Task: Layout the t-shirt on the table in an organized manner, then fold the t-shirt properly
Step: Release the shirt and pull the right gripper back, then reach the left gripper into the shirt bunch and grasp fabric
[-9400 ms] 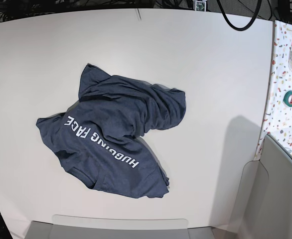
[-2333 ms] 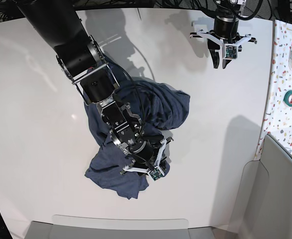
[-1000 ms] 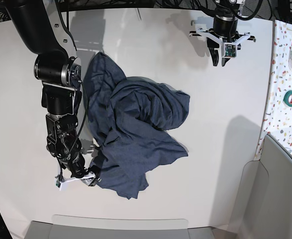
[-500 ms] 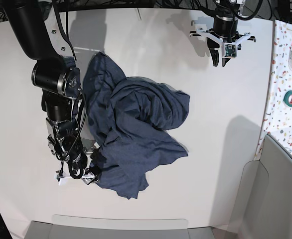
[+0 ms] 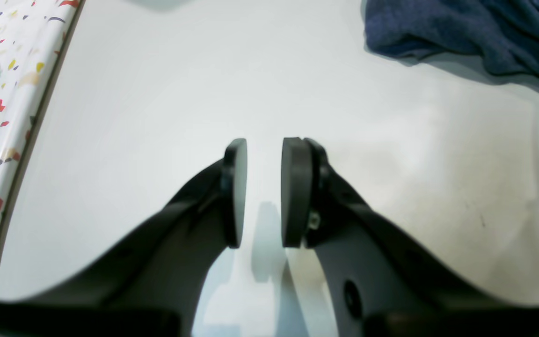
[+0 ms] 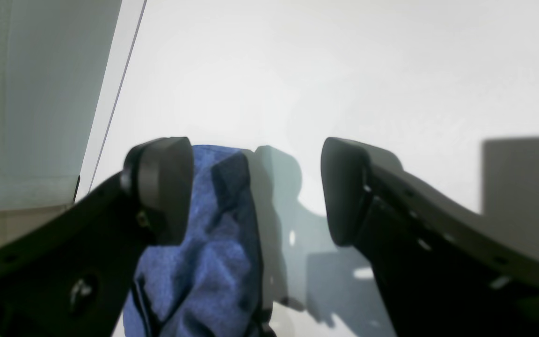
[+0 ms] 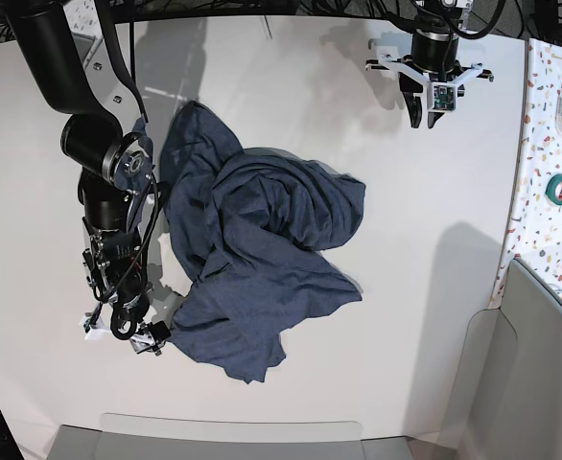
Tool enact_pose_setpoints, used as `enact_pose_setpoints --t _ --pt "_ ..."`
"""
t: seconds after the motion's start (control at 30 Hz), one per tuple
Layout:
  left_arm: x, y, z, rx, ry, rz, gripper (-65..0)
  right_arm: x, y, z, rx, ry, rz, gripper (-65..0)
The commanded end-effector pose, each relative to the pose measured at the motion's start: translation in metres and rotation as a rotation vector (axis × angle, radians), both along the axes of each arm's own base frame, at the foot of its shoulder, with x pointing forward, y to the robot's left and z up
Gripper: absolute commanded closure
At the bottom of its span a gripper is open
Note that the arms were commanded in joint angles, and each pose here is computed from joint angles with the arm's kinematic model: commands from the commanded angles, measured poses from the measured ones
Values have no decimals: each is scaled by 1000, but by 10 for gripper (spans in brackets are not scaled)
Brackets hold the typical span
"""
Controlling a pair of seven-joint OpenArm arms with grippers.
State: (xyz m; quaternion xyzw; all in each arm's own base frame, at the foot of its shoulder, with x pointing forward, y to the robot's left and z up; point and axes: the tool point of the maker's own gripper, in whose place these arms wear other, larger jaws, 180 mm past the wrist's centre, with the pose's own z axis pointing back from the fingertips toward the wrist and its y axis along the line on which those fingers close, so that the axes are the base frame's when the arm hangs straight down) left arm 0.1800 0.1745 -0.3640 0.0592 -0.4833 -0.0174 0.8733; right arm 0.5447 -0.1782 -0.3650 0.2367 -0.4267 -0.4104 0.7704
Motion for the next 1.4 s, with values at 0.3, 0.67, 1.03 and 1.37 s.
enact_pose_setpoints --t 0.3,0.67,1.03,1.37 --pt "3 3 10 9 -41 2 -130 22 34 32 29 -65 43 -424" --pt "3 4 10 13 -39 1 -130 19 24 28 17 -60 31 -190" --pt "5 4 12 14 -47 2 -130 3 15 5 -74 -5 78 -4" --pt "18 5 21 15 -90 3 -130 -105 -16 -63 -40 195 193 -2"
